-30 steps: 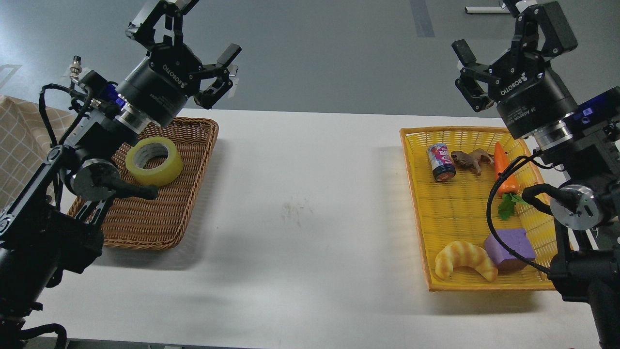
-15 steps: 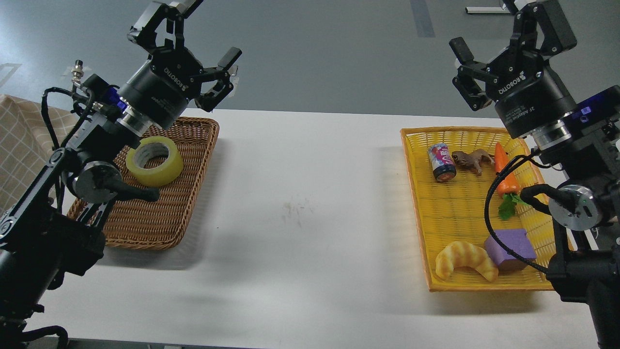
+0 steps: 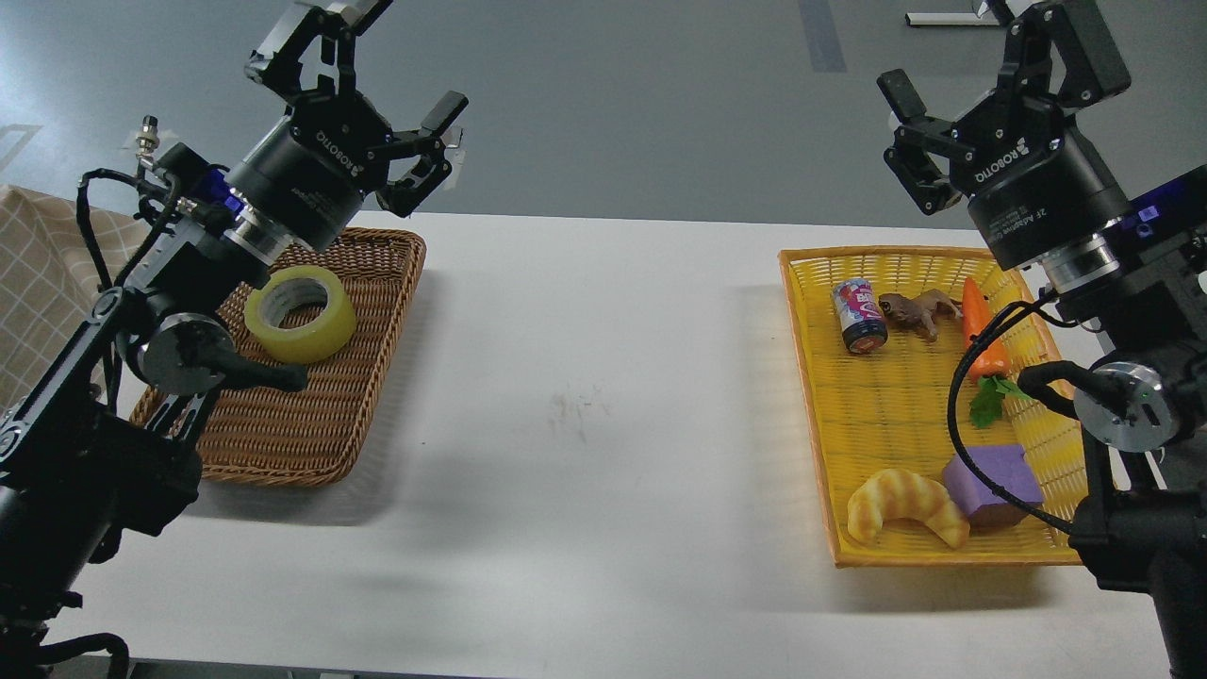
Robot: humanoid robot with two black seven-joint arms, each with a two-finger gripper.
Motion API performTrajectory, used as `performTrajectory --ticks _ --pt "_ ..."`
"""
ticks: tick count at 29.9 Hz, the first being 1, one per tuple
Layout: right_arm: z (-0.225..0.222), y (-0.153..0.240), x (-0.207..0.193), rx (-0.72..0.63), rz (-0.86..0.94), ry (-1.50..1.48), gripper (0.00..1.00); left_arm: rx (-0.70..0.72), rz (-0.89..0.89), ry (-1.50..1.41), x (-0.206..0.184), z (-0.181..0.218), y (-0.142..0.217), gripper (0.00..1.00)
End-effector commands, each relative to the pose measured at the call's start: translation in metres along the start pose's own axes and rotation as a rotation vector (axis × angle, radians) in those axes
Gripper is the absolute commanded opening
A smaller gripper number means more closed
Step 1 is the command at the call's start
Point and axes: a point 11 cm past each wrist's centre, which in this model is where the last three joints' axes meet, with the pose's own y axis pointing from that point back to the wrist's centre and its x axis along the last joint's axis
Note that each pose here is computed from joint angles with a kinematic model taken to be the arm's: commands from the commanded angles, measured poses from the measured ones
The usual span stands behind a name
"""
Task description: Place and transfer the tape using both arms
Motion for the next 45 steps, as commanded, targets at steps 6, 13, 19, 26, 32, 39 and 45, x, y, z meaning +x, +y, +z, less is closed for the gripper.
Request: performTrajectory --ticks 6,13,19,26,32,39,45 --pt "-0.0045 -0.0005 -0.0038 0.013 -0.011 0.006 1.0 -0.007 0.006 -0.001 0.0011 0.0019 0.0004 0.98" --pt "-0.0072 0.0004 -0.0039 0.019 -0.011 0.01 1.0 -0.009 0.007 0.008 0.0 0.0002 -0.0005 0.98" --pt "-0.0061 0.001 -0.004 0.017 -0.009 0.007 1.0 -0.013 0.004 0.014 -0.0018 -0.0008 -0.0016 0.98" --pt "-0.0057 0.0008 -0.0033 0.016 -0.007 0.008 1.0 -0.022 0.011 0.013 0.0002 0.0018 -0.0012 0.98" --pt "-0.0053 0.0008 -0.0026 0.014 -0.003 0.008 1.0 -0.024 0.006 0.018 -0.0011 0.0017 -0.0017 0.98" --pt "-0.0053 0.0016 -0.0027 0.014 -0.003 0.009 1.0 -0.028 0.005 0.023 -0.0022 0.0008 -0.0025 0.98" --pt "-0.0059 0.0012 -0.0039 0.017 -0.005 0.007 1.0 -0.026 0.004 0.032 -0.0043 -0.0027 -0.0026 0.98"
